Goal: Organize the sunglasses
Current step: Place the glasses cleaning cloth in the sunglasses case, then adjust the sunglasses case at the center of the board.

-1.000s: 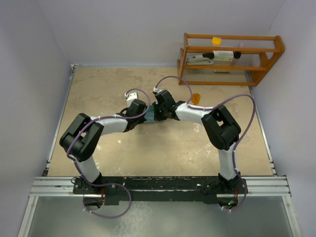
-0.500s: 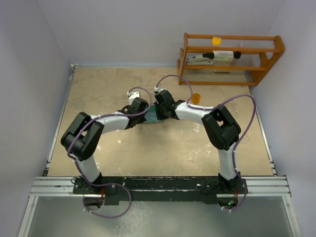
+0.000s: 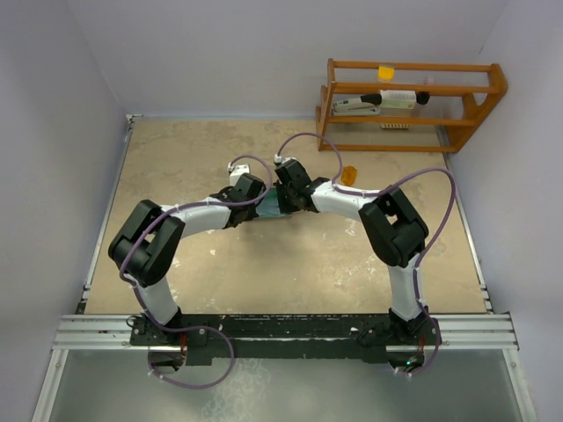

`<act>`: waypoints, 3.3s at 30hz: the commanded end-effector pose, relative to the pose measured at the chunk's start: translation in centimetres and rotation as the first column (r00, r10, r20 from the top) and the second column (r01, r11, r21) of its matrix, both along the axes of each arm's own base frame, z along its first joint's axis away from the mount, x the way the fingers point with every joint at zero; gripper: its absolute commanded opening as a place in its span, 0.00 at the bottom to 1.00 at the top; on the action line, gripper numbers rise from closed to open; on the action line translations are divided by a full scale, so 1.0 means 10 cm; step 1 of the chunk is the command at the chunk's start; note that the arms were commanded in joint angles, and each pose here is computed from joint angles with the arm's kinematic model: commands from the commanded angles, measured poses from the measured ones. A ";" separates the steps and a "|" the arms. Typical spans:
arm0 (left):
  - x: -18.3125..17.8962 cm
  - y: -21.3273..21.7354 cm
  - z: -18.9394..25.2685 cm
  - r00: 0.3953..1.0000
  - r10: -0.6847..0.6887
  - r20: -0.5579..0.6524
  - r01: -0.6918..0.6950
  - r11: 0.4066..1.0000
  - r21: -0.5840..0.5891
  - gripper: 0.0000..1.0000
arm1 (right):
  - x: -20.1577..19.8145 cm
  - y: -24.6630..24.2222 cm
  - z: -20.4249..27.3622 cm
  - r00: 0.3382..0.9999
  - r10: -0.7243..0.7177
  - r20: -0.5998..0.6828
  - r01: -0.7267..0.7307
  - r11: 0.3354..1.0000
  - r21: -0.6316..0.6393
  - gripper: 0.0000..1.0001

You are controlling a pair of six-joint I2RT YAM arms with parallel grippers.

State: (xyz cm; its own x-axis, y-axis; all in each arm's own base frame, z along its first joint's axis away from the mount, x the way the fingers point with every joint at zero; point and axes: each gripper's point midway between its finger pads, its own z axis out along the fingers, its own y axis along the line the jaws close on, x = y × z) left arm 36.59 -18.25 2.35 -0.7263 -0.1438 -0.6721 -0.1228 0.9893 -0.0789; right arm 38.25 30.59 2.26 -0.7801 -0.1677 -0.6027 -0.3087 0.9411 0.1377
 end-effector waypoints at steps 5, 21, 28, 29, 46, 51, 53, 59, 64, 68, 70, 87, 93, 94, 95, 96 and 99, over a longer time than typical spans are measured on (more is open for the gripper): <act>-0.11 0.23 0.12 1.000 0.028 -0.004 -0.027 0.996 0.088 0.00 | -0.04 -0.20 -0.16 1.000 -0.016 -0.024 0.014 0.996 -0.093 0.00; 0.09 0.06 0.86 0.975 0.025 0.219 -0.009 0.997 -0.073 0.00 | 0.02 -0.10 0.26 0.998 0.015 0.065 -0.014 1.000 -0.016 0.01; 0.15 0.04 1.11 0.954 0.032 0.297 0.001 0.994 -0.109 0.00 | -0.08 -0.05 0.61 0.992 0.041 0.119 -0.045 0.998 0.033 0.10; 0.15 0.05 1.13 0.954 0.032 0.299 0.000 0.994 -0.108 0.00 | -0.10 -0.04 0.64 0.991 0.043 0.125 -0.048 0.998 0.037 0.10; 0.16 0.05 1.22 0.940 0.046 0.338 0.000 0.991 -0.135 0.00 | -0.44 -0.01 0.47 0.993 0.067 0.093 -0.072 0.996 0.060 0.00; 0.25 0.08 1.36 0.925 0.067 0.374 -0.018 0.991 -0.132 0.00 | -0.49 -0.02 0.38 0.995 0.061 0.078 -0.066 0.996 0.060 0.00; 0.30 0.08 1.38 0.923 0.071 0.379 -0.022 0.991 -0.131 0.00 | -0.49 -0.02 0.35 0.995 0.060 0.075 -0.064 0.996 0.058 0.00; 0.47 0.05 1.37 0.914 0.076 0.398 -0.024 0.991 -0.133 0.00 | -0.51 -0.03 0.28 0.996 0.055 0.066 -0.058 0.997 0.056 0.00; 0.63 0.12 1.34 0.909 0.093 0.407 -0.041 0.990 -0.134 0.00 | -0.52 -0.04 0.22 0.997 0.049 0.059 -0.053 0.997 0.054 0.00; 0.79 0.19 1.33 0.902 0.118 0.416 -0.052 0.985 -0.165 0.00 | -0.52 -0.04 0.18 0.997 0.043 0.056 -0.046 0.997 0.058 0.00; 0.86 0.20 1.30 0.902 0.118 0.416 -0.049 0.983 -0.174 0.00 | -0.51 -0.03 0.16 0.998 0.038 0.054 -0.041 0.997 0.060 0.00; 0.95 0.06 0.88 0.932 0.052 0.358 0.033 0.973 -0.228 0.00 | -0.46 -0.02 -0.03 1.000 0.003 0.008 -0.004 0.998 0.057 0.00; 0.81 0.10 0.81 0.936 0.058 0.347 0.028 0.971 -0.238 0.00 | -0.33 -0.07 -0.04 1.000 -0.021 0.010 0.020 0.998 0.055 0.00; 0.79 0.10 0.82 0.935 0.056 0.349 0.031 0.970 -0.240 0.00 | -0.31 -0.07 -0.03 1.000 -0.023 0.013 0.022 0.998 0.053 0.00; 0.76 0.10 0.81 0.937 0.054 0.346 0.032 0.971 -0.238 0.00 | -0.28 -0.08 -0.03 1.000 -0.025 0.014 0.024 0.999 0.049 0.00; 0.75 0.09 0.81 0.937 0.051 0.345 0.034 0.971 -0.237 0.00 | -0.26 -0.09 -0.04 1.000 -0.027 0.014 0.027 0.999 0.043 0.00; 0.68 0.07 0.79 0.939 0.043 0.341 0.039 0.972 -0.232 0.00 | -0.20 -0.10 -0.02 0.999 -0.034 0.022 0.033 0.999 0.038 0.00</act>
State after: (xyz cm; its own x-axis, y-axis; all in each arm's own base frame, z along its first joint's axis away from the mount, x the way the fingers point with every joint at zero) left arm 44.07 -16.91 8.82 -0.4819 -0.3070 -0.8207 -0.0723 0.9474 -0.3119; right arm 35.20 30.15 2.06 -0.7717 -0.1170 -0.6251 -0.2992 0.9341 0.1946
